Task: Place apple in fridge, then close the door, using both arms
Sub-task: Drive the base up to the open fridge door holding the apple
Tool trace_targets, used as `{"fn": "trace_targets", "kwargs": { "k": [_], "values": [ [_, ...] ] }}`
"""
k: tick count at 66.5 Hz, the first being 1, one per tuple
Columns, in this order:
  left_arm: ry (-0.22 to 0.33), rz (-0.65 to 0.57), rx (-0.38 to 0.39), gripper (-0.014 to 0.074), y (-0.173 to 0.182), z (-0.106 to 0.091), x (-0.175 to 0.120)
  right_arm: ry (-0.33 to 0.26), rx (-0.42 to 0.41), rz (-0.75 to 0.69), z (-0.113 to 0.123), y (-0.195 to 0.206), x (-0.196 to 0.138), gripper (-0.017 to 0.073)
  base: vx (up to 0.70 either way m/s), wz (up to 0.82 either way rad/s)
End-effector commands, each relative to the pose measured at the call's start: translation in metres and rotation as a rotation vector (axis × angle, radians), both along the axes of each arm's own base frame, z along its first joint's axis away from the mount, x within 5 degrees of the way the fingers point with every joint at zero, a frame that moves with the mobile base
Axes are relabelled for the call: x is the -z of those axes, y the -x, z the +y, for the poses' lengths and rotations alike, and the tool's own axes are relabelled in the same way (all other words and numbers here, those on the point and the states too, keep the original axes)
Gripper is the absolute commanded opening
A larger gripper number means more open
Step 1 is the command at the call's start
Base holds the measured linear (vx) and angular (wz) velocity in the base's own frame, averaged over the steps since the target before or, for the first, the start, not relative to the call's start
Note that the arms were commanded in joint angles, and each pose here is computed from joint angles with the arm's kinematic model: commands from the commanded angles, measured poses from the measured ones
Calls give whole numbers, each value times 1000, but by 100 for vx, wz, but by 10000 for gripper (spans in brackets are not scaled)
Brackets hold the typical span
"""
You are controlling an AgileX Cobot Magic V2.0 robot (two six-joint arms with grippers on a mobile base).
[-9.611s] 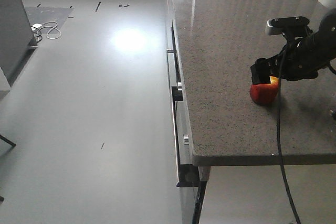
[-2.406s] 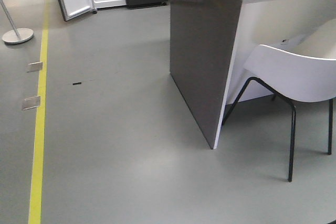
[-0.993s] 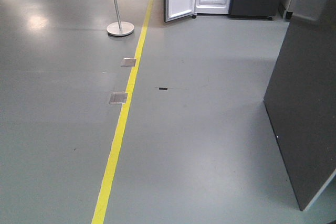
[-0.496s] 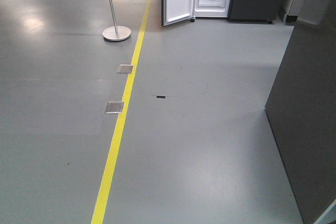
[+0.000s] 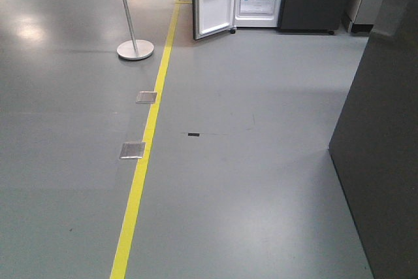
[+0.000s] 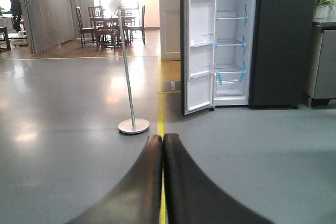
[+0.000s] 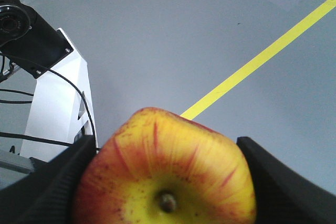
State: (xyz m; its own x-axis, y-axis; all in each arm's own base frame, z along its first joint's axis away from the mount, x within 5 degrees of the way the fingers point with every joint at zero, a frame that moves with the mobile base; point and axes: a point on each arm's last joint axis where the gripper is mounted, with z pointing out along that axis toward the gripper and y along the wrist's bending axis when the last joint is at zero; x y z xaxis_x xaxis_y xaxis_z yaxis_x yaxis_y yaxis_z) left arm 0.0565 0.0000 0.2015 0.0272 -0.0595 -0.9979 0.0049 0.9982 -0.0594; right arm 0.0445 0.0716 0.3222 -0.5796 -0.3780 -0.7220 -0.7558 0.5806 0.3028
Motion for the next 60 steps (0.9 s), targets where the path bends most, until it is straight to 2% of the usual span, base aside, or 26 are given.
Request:
{"fn": "trace_targets", "kwargs": {
  "k": [1, 60],
  "values": [
    [10, -110, 9, -6, 3, -1, -14, -64, 7, -36, 3, -2, -11, 192, 24, -3],
    [10, -110, 9, -6, 3, -1, -14, -64, 7, -36, 3, -2, -11, 192, 25, -1]
  ]
}}
